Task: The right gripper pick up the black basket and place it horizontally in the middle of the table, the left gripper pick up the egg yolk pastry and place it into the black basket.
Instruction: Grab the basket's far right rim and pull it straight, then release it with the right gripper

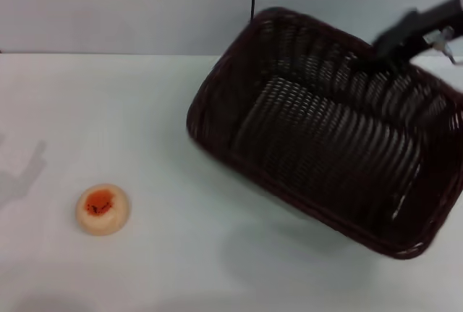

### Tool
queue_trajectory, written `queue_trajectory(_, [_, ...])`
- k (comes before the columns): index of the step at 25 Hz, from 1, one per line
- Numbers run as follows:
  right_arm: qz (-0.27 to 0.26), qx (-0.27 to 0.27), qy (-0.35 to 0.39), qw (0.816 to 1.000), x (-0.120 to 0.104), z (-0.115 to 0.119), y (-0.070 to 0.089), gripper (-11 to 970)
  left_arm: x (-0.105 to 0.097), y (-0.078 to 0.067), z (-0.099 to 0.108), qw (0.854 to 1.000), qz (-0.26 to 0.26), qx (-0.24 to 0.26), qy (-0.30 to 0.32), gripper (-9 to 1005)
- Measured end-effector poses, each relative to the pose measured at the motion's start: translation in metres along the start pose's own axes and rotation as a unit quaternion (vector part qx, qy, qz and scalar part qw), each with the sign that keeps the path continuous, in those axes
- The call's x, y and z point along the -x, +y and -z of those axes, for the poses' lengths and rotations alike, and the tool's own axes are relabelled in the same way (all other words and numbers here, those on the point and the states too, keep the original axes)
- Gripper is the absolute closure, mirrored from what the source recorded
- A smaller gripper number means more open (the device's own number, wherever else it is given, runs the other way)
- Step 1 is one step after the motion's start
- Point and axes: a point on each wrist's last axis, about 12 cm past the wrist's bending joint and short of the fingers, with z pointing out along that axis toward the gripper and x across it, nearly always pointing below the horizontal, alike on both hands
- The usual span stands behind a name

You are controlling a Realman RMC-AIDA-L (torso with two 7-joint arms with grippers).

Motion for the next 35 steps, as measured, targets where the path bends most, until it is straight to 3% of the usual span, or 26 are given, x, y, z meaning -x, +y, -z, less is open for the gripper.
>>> queue_trajectory(3, [0.094,0.047,-0.026,0.994,0.027,0.004,0.007,780,-0.001,-0.001,0.003,1.0,0.002,0.002,0.0,250])
queue_trajectory(10, [0.172,0.112,-0.019,0.979,0.052,-0.011,0.02,775,-0.007,-0.013,0.015,1.0,0.027,0.001,-0.009,255])
queue_trajectory(13, [0.204,0.134,-0.015,0.97,0.056,-0.028,0.035,773,-0.01,-0.018,0.019,0.999,0.037,0.003,-0.013,257])
queue_trajectory(23, [0.23,0.137,-0.003,0.963,0.048,-0.05,0.049,766,-0.012,-0.024,0.029,0.999,0.048,0.003,-0.02,263])
queue_trajectory(35, [0.201,0.11,-0.011,0.973,0.034,-0.055,0.043,758,-0.013,-0.026,0.032,0.998,0.053,0.006,-0.021,270])
